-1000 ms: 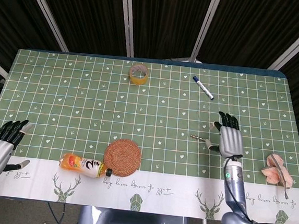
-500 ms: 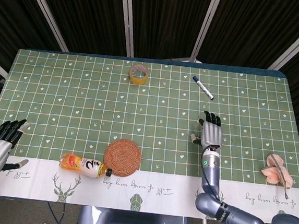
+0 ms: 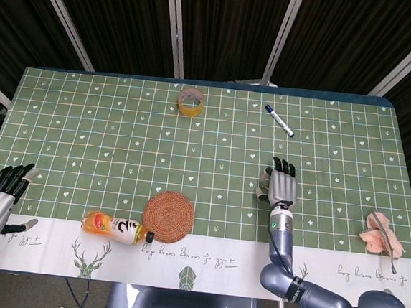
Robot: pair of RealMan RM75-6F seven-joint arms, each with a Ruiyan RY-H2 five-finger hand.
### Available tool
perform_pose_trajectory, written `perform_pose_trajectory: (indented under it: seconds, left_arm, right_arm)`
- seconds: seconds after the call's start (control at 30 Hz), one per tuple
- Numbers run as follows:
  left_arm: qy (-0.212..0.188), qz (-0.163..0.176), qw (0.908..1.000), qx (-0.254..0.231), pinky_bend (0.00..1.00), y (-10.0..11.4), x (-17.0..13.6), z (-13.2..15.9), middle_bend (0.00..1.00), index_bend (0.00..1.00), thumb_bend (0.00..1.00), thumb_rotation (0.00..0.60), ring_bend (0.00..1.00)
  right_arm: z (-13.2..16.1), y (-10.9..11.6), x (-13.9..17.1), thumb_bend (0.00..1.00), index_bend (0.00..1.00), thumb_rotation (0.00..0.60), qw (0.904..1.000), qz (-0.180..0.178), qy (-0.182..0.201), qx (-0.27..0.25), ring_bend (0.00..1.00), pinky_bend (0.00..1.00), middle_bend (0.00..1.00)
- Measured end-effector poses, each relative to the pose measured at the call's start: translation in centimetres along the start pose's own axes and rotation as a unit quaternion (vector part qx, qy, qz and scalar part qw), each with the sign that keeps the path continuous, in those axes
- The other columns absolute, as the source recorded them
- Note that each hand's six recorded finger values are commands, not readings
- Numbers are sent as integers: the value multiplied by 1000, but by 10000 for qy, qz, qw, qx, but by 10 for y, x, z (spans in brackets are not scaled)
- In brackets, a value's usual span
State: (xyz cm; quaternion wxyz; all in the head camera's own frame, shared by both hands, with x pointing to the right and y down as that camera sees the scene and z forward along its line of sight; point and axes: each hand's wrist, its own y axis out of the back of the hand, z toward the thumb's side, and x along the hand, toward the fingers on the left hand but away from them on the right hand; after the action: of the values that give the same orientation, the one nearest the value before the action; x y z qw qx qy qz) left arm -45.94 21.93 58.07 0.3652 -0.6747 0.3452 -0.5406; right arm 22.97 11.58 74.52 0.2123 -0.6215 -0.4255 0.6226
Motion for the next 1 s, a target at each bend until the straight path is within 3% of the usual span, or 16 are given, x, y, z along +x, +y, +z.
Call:
perform_pose_trajectory:
  seconds: [0.6,1.0]
  left_arm:
    - [30,-91,9999,-54,0,-3,2,0,0,0,91,600,0]
    - [66,-149,9998,-118,0,-5,2,0,0,0,89,600,0]
  right_arm:
    - [-12,-17,-9,260,507,600,9996,175,-237,23,0,0,92]
    - [-12,-20,-12,344,545,600,9995,214,-241,4,0,0,113]
